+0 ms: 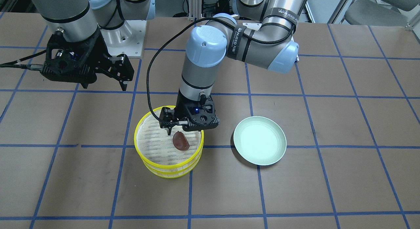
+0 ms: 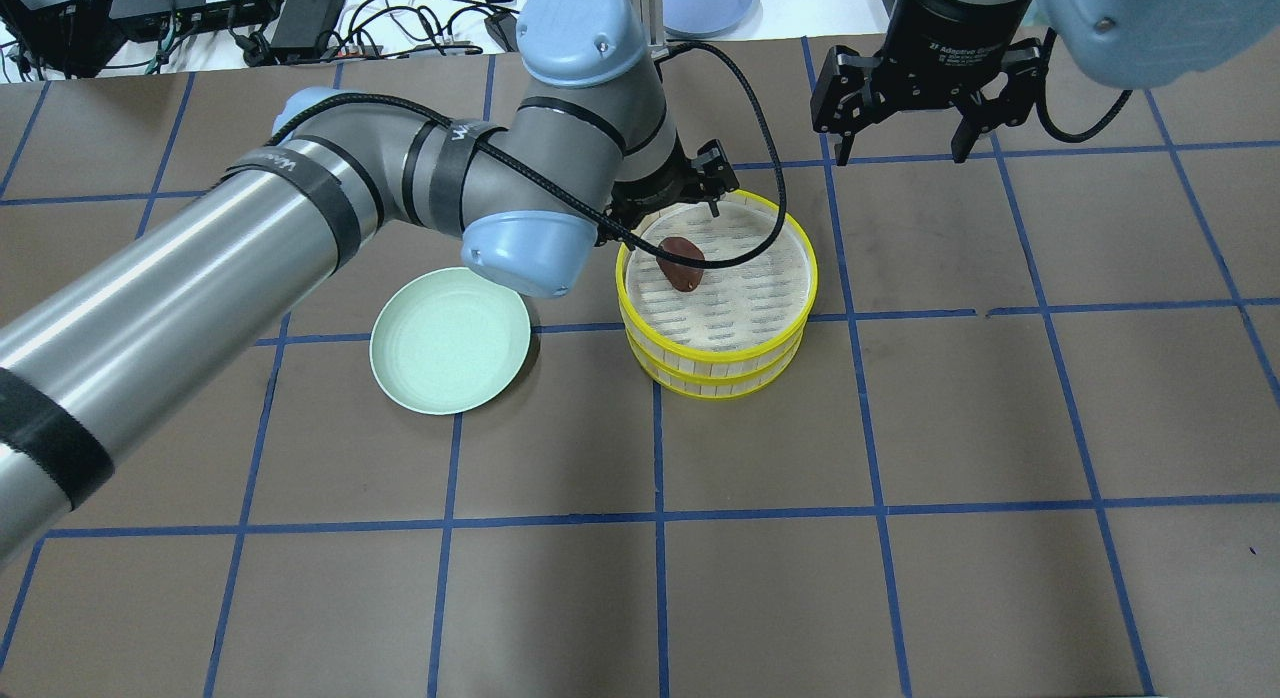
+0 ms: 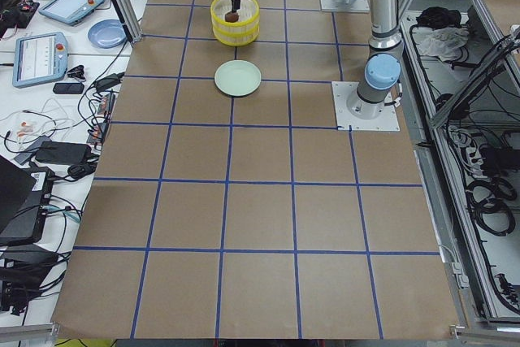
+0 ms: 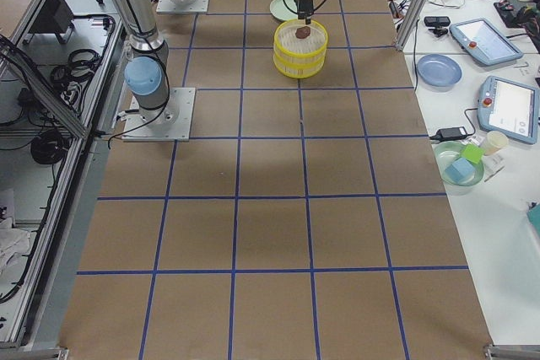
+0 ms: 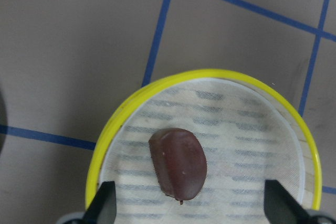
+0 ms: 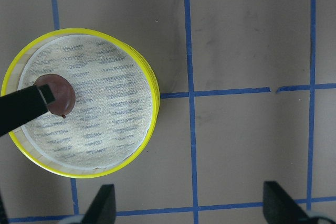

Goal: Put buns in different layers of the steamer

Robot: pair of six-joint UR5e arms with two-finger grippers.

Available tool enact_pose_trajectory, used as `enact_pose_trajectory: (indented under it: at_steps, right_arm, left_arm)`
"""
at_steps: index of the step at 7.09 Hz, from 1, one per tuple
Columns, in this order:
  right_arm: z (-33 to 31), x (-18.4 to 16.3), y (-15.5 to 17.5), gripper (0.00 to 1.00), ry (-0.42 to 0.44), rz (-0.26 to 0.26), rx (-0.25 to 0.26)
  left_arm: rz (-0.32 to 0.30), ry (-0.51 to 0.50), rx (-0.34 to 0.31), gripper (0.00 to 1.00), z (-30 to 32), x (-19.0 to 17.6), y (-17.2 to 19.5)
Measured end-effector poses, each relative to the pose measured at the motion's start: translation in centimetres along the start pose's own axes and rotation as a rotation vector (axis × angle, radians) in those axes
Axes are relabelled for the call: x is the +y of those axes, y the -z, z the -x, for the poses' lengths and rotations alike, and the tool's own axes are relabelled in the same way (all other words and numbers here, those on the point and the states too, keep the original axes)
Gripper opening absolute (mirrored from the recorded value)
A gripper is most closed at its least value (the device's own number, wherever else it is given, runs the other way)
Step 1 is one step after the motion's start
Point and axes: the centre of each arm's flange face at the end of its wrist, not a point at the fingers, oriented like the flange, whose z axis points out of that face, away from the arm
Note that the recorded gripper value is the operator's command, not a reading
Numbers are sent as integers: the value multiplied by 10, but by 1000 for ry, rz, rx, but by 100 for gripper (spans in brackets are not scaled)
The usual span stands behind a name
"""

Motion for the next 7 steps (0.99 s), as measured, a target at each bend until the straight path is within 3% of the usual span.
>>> enact_pose_trajectory:
  at_steps: [3,5,7]
  right_arm:
    - [0,0,0,100,1,0,0]
    - [1,0,0,100,1,2,0]
    - [1,0,-1,100,1,3,0]
  left_arm:
    - [47,-179,-64,100,103,-46,92]
    - [75,-182,-146,100,153,-38,154]
    - [62,-181,-209,100,171,-23,194]
